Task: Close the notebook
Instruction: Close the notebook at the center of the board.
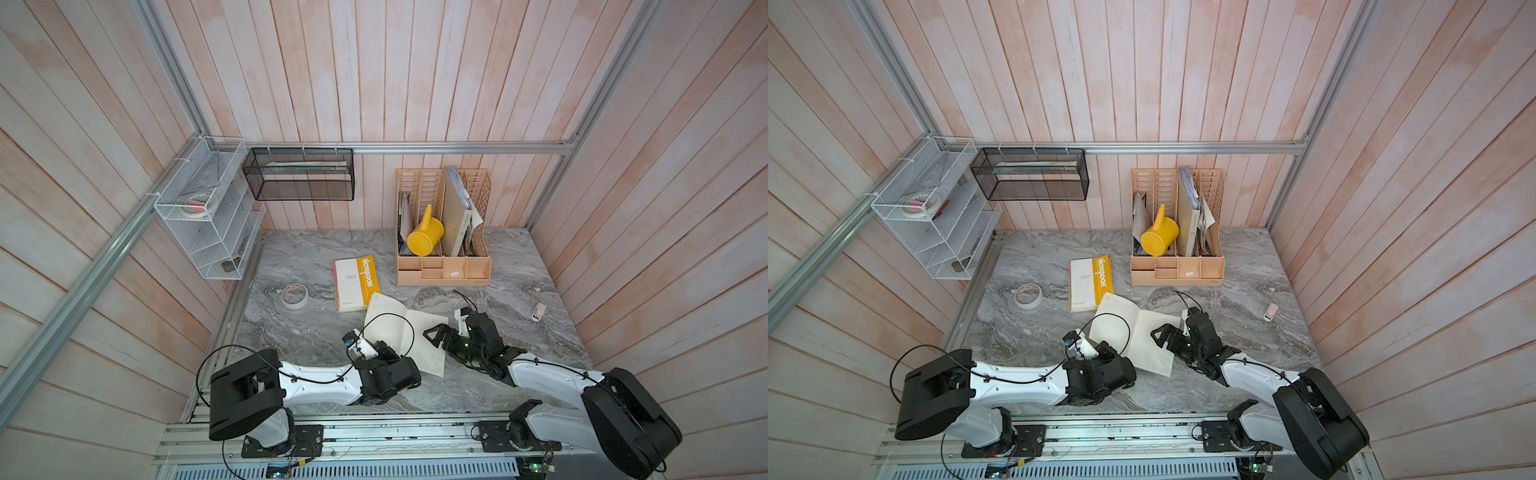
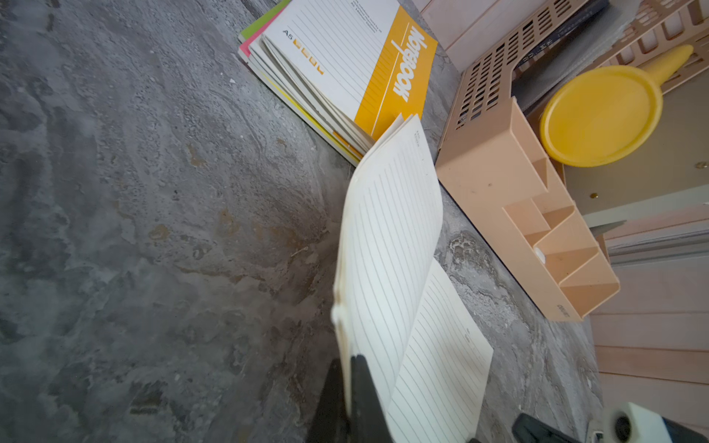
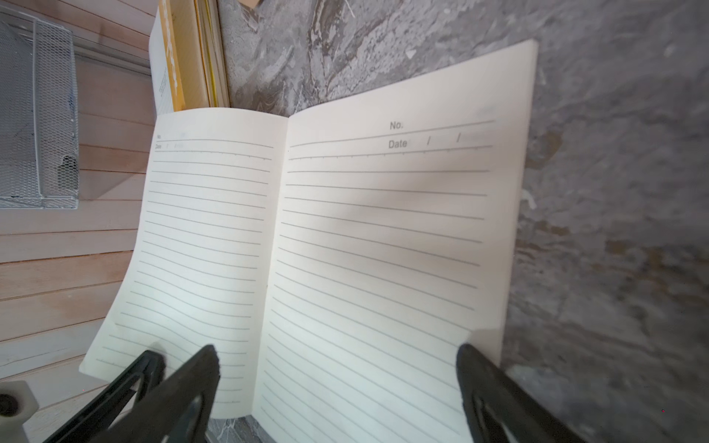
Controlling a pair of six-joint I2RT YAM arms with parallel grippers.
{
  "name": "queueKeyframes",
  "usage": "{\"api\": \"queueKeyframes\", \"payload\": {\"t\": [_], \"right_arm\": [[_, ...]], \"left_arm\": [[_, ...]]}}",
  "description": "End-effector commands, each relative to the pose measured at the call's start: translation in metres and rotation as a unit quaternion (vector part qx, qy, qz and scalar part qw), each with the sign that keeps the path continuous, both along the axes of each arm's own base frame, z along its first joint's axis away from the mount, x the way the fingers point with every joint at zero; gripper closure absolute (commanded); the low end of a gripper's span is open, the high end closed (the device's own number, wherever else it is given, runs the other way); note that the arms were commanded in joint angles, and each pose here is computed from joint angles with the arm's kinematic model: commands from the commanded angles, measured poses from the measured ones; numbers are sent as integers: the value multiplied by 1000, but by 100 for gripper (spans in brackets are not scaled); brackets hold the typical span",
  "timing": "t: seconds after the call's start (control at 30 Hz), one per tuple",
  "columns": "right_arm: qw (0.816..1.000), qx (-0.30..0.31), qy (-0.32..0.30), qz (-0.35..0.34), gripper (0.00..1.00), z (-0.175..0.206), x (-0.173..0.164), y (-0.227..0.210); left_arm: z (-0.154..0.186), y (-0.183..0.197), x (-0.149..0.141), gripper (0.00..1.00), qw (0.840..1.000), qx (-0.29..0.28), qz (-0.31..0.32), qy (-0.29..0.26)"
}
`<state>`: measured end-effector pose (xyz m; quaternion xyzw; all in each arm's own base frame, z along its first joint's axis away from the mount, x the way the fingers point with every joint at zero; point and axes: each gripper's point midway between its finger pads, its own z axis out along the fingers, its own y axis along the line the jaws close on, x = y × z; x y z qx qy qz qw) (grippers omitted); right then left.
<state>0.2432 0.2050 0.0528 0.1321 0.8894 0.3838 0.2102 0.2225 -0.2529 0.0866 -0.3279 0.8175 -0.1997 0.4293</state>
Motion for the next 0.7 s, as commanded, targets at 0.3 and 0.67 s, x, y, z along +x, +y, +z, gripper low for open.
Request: {"api": "queueKeyframes", "payload": {"t": [0.3, 0.67], "right_arm": [[1000, -5, 17, 12, 2, -11, -6, 3], [1000, -8, 22, 14, 2, -16, -8, 2]], "left_arm": [[32, -46, -6, 41, 978, -43, -186, -89], [69, -86, -12, 33, 930, -84, -312, -174]]}}
